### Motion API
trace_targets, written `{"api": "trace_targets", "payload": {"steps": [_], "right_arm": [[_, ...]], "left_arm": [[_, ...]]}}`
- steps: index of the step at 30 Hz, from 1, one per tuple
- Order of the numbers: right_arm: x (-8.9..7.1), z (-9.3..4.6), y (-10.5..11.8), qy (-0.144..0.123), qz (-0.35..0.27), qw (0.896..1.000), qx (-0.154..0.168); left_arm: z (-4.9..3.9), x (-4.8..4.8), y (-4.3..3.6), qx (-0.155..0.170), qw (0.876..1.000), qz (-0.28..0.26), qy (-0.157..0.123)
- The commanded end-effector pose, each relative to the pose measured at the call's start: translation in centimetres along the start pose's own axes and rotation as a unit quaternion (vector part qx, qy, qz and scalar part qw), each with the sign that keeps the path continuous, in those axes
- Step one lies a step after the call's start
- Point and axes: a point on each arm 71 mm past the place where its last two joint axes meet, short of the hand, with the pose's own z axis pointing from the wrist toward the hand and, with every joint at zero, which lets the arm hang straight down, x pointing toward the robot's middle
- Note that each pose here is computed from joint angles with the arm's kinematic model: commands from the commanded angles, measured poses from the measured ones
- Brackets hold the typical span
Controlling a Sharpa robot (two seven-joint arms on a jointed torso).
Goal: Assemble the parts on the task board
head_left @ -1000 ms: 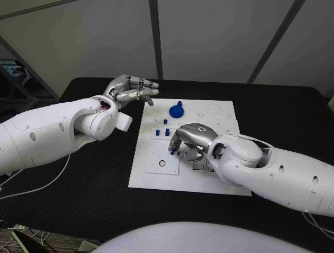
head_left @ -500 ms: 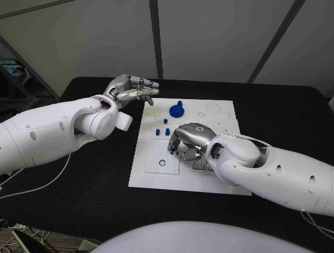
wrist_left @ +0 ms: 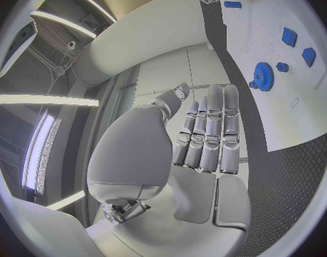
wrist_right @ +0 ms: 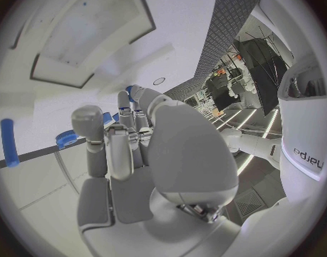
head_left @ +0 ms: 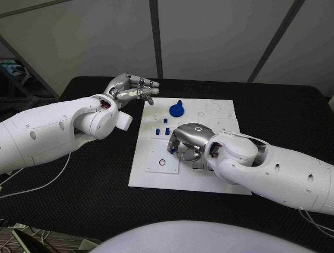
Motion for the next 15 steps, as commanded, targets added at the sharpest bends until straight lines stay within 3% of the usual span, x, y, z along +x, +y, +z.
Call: {"api": "trace_targets", "payload": {"steps": [1, 15], "right_arm": [[0.27, -0.04, -0.13, 0.008, -0.007, 1.000, 0.005], [-0.46, -0.42, 0.00, -0.038, -0.003, 0.999, -0.005]], "left_arm": [[0.04, 0.07, -0.16, 0.005, 1.000, -0.003, 0.005], [0.04, -0.01, -0.13, 0.003, 1.000, -0.002, 0.004]]}}
